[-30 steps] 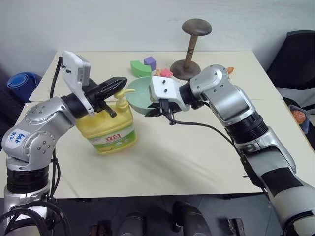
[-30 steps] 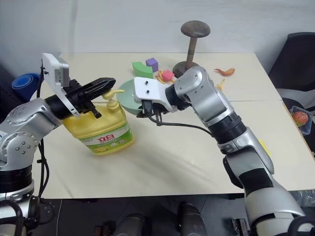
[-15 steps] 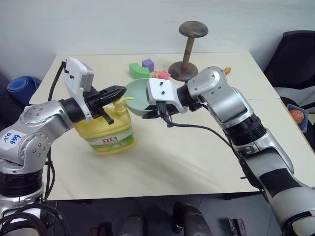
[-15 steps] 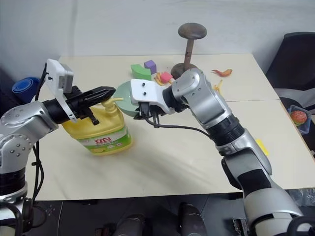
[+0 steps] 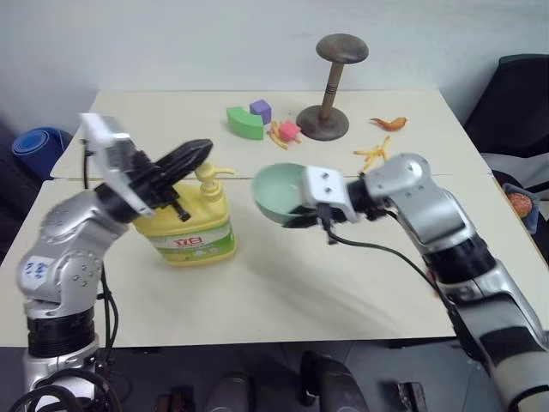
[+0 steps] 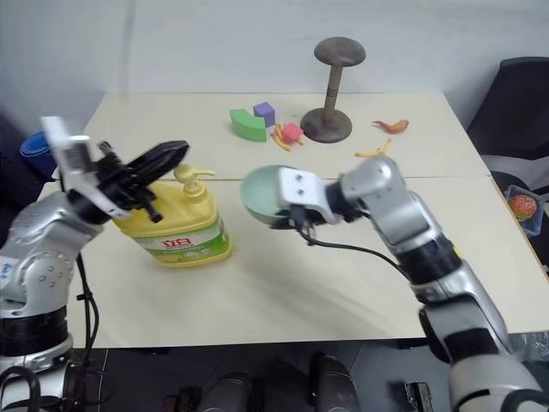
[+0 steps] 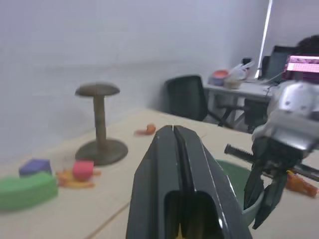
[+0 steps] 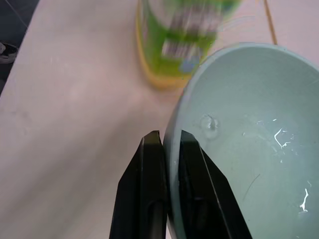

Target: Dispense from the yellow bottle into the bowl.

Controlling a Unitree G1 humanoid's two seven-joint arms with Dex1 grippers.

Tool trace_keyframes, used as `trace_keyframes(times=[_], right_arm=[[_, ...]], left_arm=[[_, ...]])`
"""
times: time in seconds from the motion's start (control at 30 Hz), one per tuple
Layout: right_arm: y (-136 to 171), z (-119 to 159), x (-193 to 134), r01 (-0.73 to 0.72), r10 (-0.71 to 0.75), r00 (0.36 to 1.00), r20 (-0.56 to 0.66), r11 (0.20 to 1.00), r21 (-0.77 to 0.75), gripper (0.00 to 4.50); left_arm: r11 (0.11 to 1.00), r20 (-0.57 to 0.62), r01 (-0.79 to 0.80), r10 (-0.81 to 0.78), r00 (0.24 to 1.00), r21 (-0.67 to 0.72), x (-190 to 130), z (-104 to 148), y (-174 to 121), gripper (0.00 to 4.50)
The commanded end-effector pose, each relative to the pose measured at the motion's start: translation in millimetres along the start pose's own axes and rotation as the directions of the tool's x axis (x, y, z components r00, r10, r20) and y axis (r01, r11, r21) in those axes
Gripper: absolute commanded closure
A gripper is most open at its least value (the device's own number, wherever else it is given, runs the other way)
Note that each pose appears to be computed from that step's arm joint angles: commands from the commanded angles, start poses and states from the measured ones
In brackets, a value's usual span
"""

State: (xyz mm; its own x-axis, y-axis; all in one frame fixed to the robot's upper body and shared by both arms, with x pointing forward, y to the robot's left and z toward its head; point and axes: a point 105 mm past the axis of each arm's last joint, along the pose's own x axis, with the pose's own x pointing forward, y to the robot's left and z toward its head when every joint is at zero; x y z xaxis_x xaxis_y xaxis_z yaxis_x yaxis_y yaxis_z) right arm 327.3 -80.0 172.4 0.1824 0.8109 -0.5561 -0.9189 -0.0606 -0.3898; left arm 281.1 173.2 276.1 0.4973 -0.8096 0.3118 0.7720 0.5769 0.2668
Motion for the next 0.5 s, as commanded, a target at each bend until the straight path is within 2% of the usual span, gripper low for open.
trace_keyframes(times=[0.03, 0.13, 0.2, 0.3, 0.33, 0.37, 0.5], right_arm=[[4.6, -20.3, -6.8, 0.050, -0.050, 0.998, 0.028, 0.998, -0.022, 4.50], [7.2, -49.5, -2.2, 0.109, -0.110, 0.994, 0.016, 0.993, 0.042, 4.50], [11.4, -68.0, 1.0, 0.144, -0.145, 0.989, 0.003, 0.988, 0.058, 4.50], [18.5, -73.0, 4.2, 0.161, -0.164, 0.985, 0.051, 0.985, 0.062, 4.50], [22.3, -70.5, 3.3, 0.163, -0.168, 0.982, 0.083, 0.985, 0.061, 3.86], [28.6, -67.1, 1.3, 0.154, -0.160, 0.980, 0.117, 0.987, 0.056, 3.58], [42.6, -53.2, -7.5, 0.172, -0.174, 0.960, 0.220, 0.985, 0.027, 2.20]], left_arm=[[0.983, -0.076, 0.182, -0.181, 0.980, -0.001, -16.5, -7.9, -31.5, 4.46], [0.966, -0.177, 0.251, -0.259, 0.949, -0.068, -33.6, -29.1, -49.6, 4.46], [0.950, -0.281, 0.287, -0.310, 0.908, -0.121, -46.7, -54.0, -65.5, 4.46], [0.947, -0.360, 0.289, -0.320, 0.876, -0.140, -58.4, -82.4, -80.0, 4.46], [0.958, -0.356, 0.249, -0.283, 0.891, -0.139, -60.5, -89.3, -79.1, 4.50], [0.967, -0.347, 0.202, -0.244, 0.905, -0.154, -62.4, -95.0, -77.5, 4.50], [0.985, -0.363, 0.096, -0.142, 0.921, -0.141, -69.4, -108.5, -71.3, 3.59]])
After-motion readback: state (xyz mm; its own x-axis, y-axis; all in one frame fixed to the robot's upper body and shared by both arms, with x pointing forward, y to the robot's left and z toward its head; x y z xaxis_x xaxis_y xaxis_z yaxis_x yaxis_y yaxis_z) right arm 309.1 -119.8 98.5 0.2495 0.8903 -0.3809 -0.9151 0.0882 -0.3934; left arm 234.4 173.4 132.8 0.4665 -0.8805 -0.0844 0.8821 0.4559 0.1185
